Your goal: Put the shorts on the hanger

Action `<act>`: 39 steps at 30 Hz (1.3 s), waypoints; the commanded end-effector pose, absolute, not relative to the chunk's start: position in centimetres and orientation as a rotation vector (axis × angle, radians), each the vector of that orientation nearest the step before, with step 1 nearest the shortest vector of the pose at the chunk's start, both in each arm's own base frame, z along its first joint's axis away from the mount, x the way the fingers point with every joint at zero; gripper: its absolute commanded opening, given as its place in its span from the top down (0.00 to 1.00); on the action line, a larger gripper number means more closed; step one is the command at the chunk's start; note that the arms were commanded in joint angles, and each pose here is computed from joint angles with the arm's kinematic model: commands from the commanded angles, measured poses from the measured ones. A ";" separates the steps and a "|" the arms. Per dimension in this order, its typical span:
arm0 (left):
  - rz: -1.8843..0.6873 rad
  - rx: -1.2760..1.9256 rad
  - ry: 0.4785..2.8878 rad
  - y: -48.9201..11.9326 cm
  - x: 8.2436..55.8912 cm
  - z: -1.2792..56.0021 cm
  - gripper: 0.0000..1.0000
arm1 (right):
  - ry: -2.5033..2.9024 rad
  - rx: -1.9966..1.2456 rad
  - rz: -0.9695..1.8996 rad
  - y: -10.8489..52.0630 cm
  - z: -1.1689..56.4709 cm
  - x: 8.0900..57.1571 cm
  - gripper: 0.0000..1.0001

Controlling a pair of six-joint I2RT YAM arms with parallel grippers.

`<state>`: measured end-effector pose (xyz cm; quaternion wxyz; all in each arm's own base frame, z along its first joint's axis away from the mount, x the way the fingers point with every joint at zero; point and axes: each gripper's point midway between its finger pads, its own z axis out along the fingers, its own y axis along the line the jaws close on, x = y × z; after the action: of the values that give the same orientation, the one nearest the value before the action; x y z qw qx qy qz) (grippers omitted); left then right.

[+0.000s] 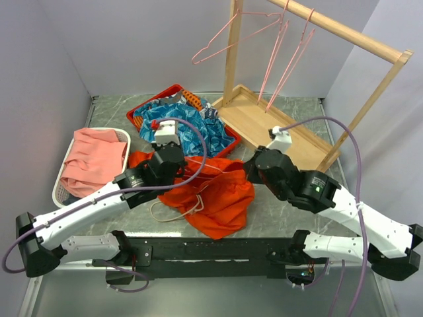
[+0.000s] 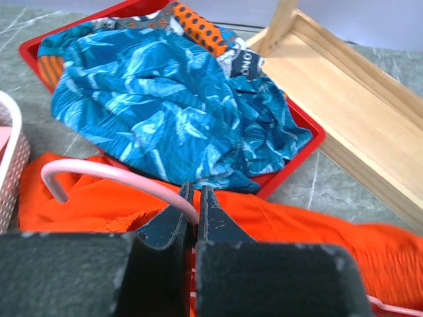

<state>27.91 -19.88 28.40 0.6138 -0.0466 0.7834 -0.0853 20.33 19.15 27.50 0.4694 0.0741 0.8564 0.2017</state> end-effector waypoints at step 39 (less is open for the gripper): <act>-0.410 0.442 1.682 -31.7 20.0 41.0 0.99 | 2.018 -0.824 0.850 22.7 31.2 10.3 0.19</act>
<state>20.06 -31.57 37.95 0.5971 0.2228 0.7581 -0.1381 11.59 22.04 31.30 0.4015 -0.2993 0.8084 0.3093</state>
